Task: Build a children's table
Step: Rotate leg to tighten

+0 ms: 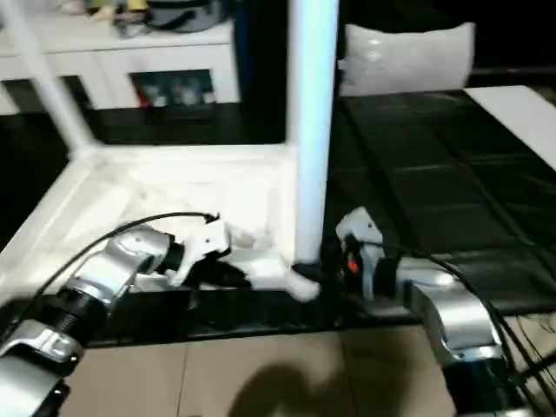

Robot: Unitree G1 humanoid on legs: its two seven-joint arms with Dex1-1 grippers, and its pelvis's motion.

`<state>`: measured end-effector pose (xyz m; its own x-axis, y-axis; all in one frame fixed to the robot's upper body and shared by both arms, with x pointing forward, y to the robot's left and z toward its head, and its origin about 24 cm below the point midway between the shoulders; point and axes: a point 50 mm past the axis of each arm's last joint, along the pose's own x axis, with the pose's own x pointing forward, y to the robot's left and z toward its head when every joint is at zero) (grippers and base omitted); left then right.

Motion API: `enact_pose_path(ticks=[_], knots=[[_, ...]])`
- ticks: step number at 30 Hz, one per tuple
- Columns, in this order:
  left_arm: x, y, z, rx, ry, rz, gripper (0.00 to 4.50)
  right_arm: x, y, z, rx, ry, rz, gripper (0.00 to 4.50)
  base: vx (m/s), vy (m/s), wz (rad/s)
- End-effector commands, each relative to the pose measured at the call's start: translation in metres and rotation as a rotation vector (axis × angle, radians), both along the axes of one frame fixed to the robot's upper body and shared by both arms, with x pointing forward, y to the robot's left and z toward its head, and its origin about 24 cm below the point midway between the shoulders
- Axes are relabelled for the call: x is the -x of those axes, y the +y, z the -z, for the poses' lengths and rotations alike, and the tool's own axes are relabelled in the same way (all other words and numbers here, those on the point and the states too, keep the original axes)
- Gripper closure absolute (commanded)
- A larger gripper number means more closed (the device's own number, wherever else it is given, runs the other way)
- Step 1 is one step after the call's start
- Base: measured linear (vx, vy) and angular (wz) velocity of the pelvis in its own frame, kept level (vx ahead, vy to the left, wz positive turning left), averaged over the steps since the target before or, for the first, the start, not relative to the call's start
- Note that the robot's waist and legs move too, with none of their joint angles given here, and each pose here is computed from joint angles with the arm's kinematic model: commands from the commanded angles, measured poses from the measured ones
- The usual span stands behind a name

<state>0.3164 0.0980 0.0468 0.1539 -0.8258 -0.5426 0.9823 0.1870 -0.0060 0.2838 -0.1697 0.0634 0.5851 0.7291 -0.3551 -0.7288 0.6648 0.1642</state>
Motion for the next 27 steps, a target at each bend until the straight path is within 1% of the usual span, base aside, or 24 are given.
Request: enact_pose_path(ticks=[1, 2, 4, 5, 6, 10, 11, 13, 14, 16, 17, 18, 19, 20, 21, 22, 23, 24, 25, 27], knots=[[-0.005, -0.025, -0.01, 0.087, -0.031, -0.061, 4.5, -0.005, 0.023, 0.011, 0.022, 0.066, 0.083, 2.54, 0.0, 0.0, 0.0], [-0.006, -0.027, -0.012, 0.099, -0.03, -0.078, 4.5, -0.006, 0.024, 0.011, 0.039, 0.063, 0.113, 2.54, 0.0, 0.0, 0.0], [-0.006, -0.032, -0.014, 0.121, -0.031, -0.099, 4.5, -0.009, 0.028, 0.011, 0.027, 0.064, 0.183, 2.54, 0.0, 0.0, 0.0], [-0.007, -0.038, -0.017, 0.146, -0.043, -0.131, 4.5, -0.011, 0.034, 0.01, 0.01, 0.064, 0.269, 2.54, 0.0, 0.0, 0.0], [-0.008, -0.041, -0.019, 0.157, -0.049, -0.141, 4.5, -0.012, 0.036, 0.011, 0.008, 0.062, 0.31, 2.54, 0.0, 0.0, 0.0], [-0.008, -0.045, -0.02, 0.159, -0.067, -0.144, 4.5, -0.013, 0.04, 0.01, -0.024, 0.037, 0.363, 2.54, 0.0, 0.0, 0.0], [-0.008, -0.043, -0.019, 0.135, -0.088, -0.131, 4.5, -0.014, 0.041, 0.007, -0.042, -0.002, 0.359, 2.19, 0.0, 0.0, 0.0], [-0.01, -0.038, -0.018, 0.103, -0.123, -0.12, 4.5, -0.013, 0.038, 0.004, -0.036, -0.036, 0.35, 1.84, 0.0, 0.0, 0.0], [-0.01, -0.038, -0.018, 0.103, -0.123, -0.12, 4.5, -0.013, 0.038, 0.004, -0.036, -0.036, 0.35, 1.81, 0.0, 0.0, 0.0], [-0.011, -0.033, -0.018, 0.08, -0.162, -0.107, 4.5, -0.011, 0.034, 0.003, -0.034, -0.052, 0.332, 1.74, 0.0, 0.0, 0.0], [-0.012, -0.03, -0.018, 0.071, -0.185, -0.099, 4.5, -0.009, 0.032, 0.002, -0.033, -0.06, 0.325, 1.5, 0.0, 0.0, 0.0], [-0.012, -0.029, -0.018, 0.067, -0.196, -0.096, 4.5, -0.009, 0.031, 0.001, -0.032, -0.065, 0.321, 1.41, 0.0, 0.0, 0.0], [-0.012, -0.027, -0.018, 0.058, -0.222, -0.093, 4.5, -0.008, 0.028, 0.0, -0.024, -0.083, 0.313, 1.36, 0.0, 0.0, 0.0], [-0.014, -0.024, -0.02, 0.067, -0.244, -0.117, 4.5, -0.008, 0.021, -0.003, -0.011, -0.12, 0.318, 1.3, 0.0, 0.0, 0.0], [-0.015, -0.023, -0.021, 0.083, -0.254, -0.138, 4.5, -0.008, 0.015, -0.005, -0.002, -0.148, 0.325, 1.16, 0.0, 0.0, 0.0], [-0.015, -0.022, -0.022, 0.091, -0.243, -0.135, 4.5, -0.009, 0.011, -0.006, 0.009, -0.169, 0.335, 1.05, 0.0, 0.0, 0.0], [-0.013, -0.022, -0.023, 0.093, -0.238, -0.123, 4.07, -0.009, 0.009, -0.007, 0.007, -0.185, 0.341, 0.96, 0.0, 0.0, 0.0], [-0.012, -0.022, -0.023, 0.092, -0.229, -0.111, 3.96, -0.009, 0.007, -0.009, -0.017, -0.181, 0.339, 0.92, 0.0, 0.0, 0.0], [-0.01, -0.022, -0.024, 0.091, -0.223, -0.097, 3.96, -0.009, 0.006, -0.01, -0.031, -0.181, 0.336, 0.84, 0.0, 0.0, 0.0], [-0.006, -0.02, -0.026, 0.076, -0.232, -0.068, 3.73, -0.01, 0.005, -0.013, -0.053, -0.188, 0.319, 0.61, 0.0, 0.0, 0.0]])
